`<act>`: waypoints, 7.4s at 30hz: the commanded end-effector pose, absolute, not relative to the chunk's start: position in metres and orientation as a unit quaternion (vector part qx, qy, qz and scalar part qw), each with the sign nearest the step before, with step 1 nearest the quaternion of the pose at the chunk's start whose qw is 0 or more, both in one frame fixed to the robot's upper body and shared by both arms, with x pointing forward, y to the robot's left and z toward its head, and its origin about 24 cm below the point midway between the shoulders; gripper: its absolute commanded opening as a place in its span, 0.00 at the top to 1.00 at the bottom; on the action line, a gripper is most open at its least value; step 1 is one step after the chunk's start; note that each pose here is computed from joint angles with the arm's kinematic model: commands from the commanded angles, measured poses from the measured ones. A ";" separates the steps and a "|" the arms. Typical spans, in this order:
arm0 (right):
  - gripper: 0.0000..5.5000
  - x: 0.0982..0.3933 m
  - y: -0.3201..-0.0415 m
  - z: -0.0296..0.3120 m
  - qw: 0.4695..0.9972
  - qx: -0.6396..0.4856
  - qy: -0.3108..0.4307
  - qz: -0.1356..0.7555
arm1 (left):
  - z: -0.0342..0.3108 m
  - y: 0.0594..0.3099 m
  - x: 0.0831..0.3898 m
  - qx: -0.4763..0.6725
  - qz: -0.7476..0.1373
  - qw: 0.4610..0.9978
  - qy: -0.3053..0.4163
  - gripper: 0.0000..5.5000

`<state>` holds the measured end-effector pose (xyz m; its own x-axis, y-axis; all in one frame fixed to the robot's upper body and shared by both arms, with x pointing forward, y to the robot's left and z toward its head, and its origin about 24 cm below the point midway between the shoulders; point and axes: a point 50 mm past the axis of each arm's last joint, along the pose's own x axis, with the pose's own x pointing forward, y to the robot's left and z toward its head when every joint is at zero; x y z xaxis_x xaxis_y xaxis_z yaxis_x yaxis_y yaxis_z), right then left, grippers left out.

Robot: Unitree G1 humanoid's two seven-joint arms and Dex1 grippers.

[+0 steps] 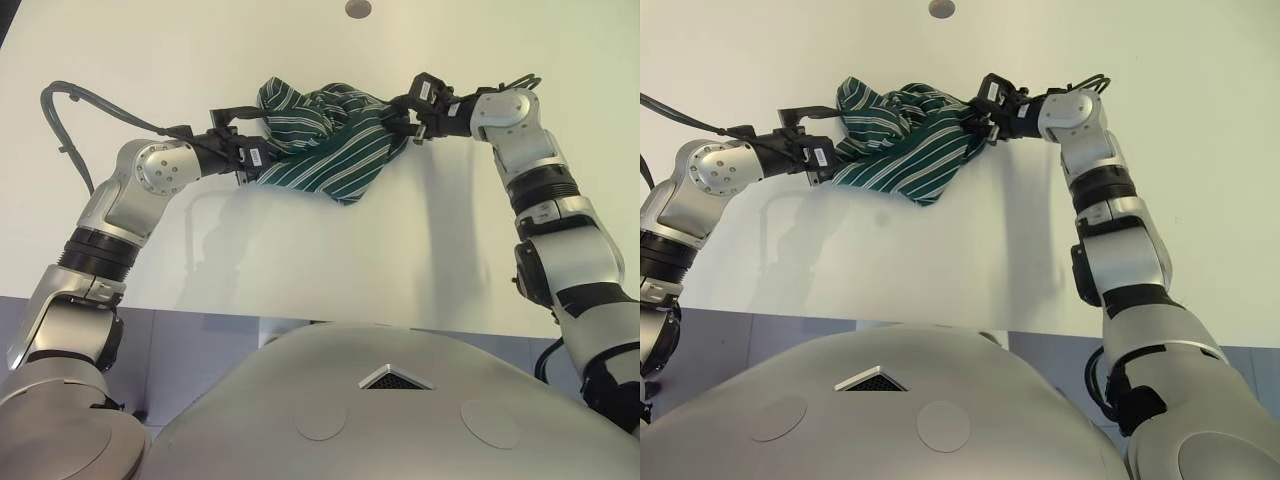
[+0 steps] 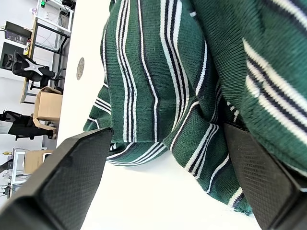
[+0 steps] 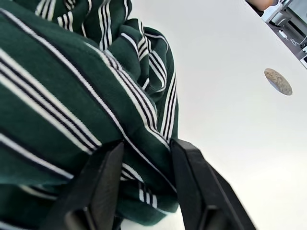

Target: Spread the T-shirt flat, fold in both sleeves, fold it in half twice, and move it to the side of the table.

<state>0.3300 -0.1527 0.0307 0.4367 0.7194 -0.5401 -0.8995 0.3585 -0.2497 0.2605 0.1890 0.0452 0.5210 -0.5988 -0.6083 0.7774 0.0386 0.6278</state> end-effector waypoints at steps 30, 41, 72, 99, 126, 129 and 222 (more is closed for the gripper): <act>1.00 0.226 -0.176 0.086 0.596 -0.141 0.204 0.764 | -0.018 0.217 0.227 0.492 -0.493 0.675 0.244 0.25; 1.00 0.179 -0.175 0.058 0.512 -0.218 0.264 0.788 | 0.009 0.218 0.237 0.441 -0.466 0.736 0.216 0.25; 0.82 0.264 -0.155 0.074 0.755 -0.231 0.139 0.598 | 0.098 0.248 0.218 0.270 -0.557 0.772 0.147 0.02; 0.82 0.324 -0.206 0.046 0.828 -0.414 0.176 0.335 | 0.017 0.241 0.293 0.496 -0.278 0.812 0.131 0.02; 0.55 0.188 -0.144 0.095 0.679 -0.167 0.136 0.702 | 0.099 0.214 0.179 0.345 -0.628 0.683 0.140 0.02; 0.55 0.187 -0.153 0.086 0.673 -0.193 0.159 0.696 | 0.091 0.217 0.179 0.376 -0.619 0.673 0.149 0.02; 1.00 0.400 -0.226 0.347 0.903 -0.371 -0.189 0.105 | 0.356 0.220 0.382 0.504 -0.174 0.807 -0.254 1.00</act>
<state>0.3984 -0.2177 0.3616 0.8912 0.3108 0.3304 0.0100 0.7147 -0.6993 0.3800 0.2054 0.3828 0.7859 -0.5020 0.3612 -0.0951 0.4790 0.8726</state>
